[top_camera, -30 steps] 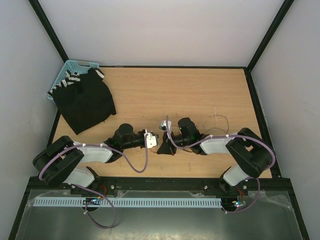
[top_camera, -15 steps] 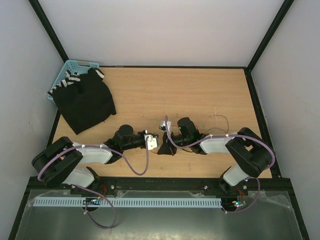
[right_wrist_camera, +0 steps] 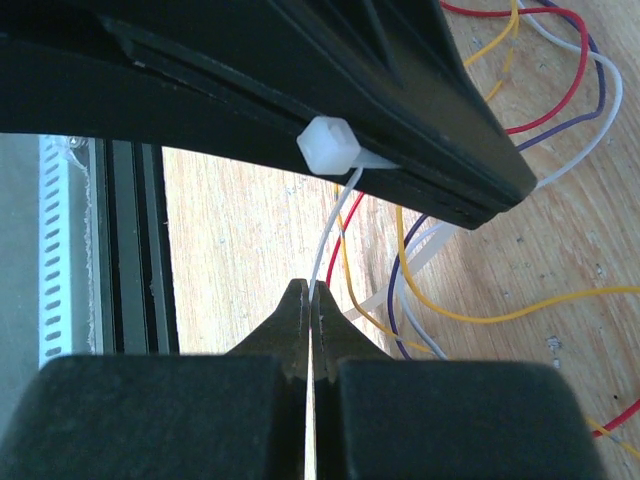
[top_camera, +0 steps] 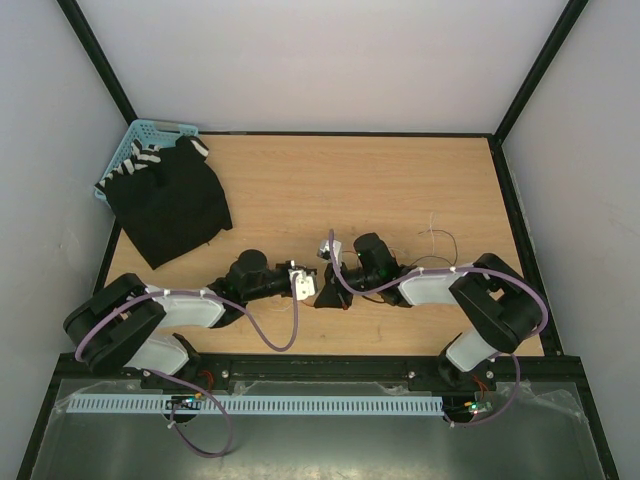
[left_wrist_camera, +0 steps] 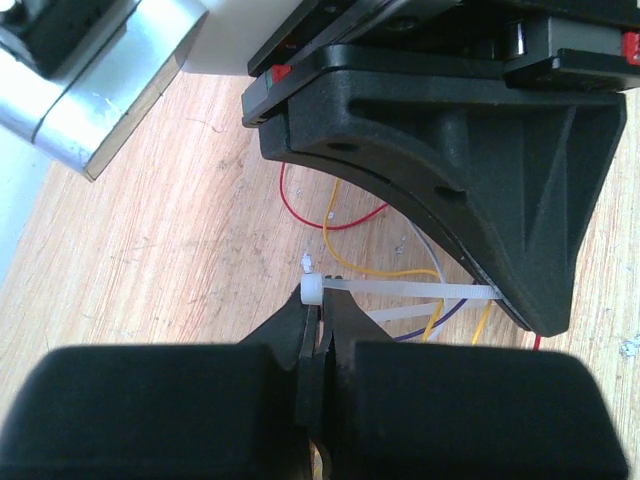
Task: Zip-tie the wires
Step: Tie the cable at the center of the board.
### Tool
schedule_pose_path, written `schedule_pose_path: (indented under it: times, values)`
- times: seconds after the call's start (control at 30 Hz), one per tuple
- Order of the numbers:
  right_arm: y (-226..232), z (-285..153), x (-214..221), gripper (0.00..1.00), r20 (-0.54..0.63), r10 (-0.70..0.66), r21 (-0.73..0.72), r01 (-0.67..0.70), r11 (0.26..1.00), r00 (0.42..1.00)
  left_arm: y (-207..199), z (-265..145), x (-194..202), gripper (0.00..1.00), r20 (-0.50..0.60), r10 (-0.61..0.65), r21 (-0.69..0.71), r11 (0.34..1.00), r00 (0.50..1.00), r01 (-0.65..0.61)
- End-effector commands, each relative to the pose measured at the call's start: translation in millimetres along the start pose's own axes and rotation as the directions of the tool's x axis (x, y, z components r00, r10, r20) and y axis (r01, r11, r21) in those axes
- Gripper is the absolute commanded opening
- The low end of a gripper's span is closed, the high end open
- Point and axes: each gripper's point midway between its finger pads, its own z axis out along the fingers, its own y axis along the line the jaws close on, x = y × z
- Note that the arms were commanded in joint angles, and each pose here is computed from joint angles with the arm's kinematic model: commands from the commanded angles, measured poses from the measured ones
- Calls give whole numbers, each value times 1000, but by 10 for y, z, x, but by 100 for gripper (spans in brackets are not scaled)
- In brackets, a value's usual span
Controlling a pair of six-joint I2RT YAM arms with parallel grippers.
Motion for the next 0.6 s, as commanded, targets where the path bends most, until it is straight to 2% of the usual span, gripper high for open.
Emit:
schedule_pose_path:
  times: [0.0, 0.57]
  values:
    - [48, 1, -29, 0, -5, -10, -37, 9, 999, 1000, 66, 11, -38, 0, 5, 25, -27, 999, 1000, -25]
    - [40, -1, 4, 0, -11, -5, -32, 5, 999, 1000, 77, 57, -11, 0, -10, 13, -32, 999, 1000, -14]
